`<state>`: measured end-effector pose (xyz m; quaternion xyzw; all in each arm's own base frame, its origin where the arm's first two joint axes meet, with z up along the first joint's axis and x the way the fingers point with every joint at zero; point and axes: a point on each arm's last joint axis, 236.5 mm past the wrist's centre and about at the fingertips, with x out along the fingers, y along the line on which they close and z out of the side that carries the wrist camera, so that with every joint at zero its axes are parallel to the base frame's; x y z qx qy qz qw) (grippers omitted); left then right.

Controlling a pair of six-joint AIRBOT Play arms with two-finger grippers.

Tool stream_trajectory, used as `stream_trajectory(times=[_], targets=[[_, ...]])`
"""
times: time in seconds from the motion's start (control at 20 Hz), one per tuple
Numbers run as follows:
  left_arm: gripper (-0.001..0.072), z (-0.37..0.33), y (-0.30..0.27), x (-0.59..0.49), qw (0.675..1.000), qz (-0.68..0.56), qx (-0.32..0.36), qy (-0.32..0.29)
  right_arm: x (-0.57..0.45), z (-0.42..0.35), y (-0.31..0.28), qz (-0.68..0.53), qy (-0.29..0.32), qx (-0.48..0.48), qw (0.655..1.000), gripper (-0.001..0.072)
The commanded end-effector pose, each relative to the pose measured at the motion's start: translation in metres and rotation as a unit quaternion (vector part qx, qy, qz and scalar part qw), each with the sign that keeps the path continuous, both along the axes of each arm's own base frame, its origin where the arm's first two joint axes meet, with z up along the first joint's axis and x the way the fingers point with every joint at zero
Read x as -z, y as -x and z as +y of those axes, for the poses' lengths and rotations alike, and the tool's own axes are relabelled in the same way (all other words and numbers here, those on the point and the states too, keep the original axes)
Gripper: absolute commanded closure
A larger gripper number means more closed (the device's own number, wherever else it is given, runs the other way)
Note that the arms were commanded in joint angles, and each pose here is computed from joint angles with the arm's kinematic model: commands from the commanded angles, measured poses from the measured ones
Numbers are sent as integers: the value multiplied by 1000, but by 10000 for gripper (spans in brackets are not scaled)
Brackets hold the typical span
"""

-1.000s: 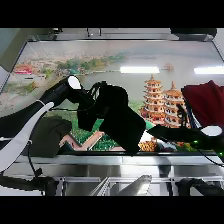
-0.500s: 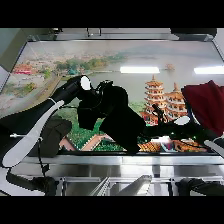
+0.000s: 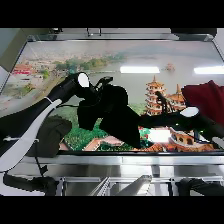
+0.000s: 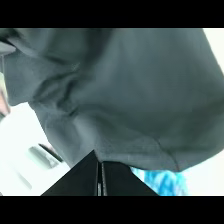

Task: Fold the shirts.

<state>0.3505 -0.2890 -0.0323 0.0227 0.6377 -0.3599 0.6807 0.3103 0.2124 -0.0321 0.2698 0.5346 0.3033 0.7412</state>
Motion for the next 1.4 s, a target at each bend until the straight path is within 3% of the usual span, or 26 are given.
stream_trajectory(times=[0.0,0.1,0.2,0.4,0.6,0.8,1.2,1.25,1.3,1.35], targets=[[694,-7,-23,-103,992,-80,-20,91,-82,-43,-29,-108,-10,43,993,695],[693,-4,-29,-200,972,-159,-32,168,-170,-78,-42,-219,-16,92,971,695],[693,12,-20,-289,945,-249,-37,210,-266,-105,-29,-354,-4,126,927,695],[693,51,32,-406,890,-381,-44,247,-396,-133,36,-536,56,186,822,695],[693,61,90,-456,856,-440,-28,269,-437,-129,80,-603,73,207,767,695],[693,39,92,-444,863,-426,1,271,-433,-122,72,-590,44,192,783,695],[693,-9,-62,-232,957,-256,-19,139,-273,-140,-48,-353,-6,149,924,694],[671,-6,-78,-205,963,-236,-30,127,-244,-145,-65,-322,-5,146,935,694],[438,-1,-89,-186,968,-220,-40,118,-220,-151,-81,-301,-2,148,942,695],[367,9,-100,-171,971,-208,-52,110,-199,-163,-98,-282,3,164,945,694]])
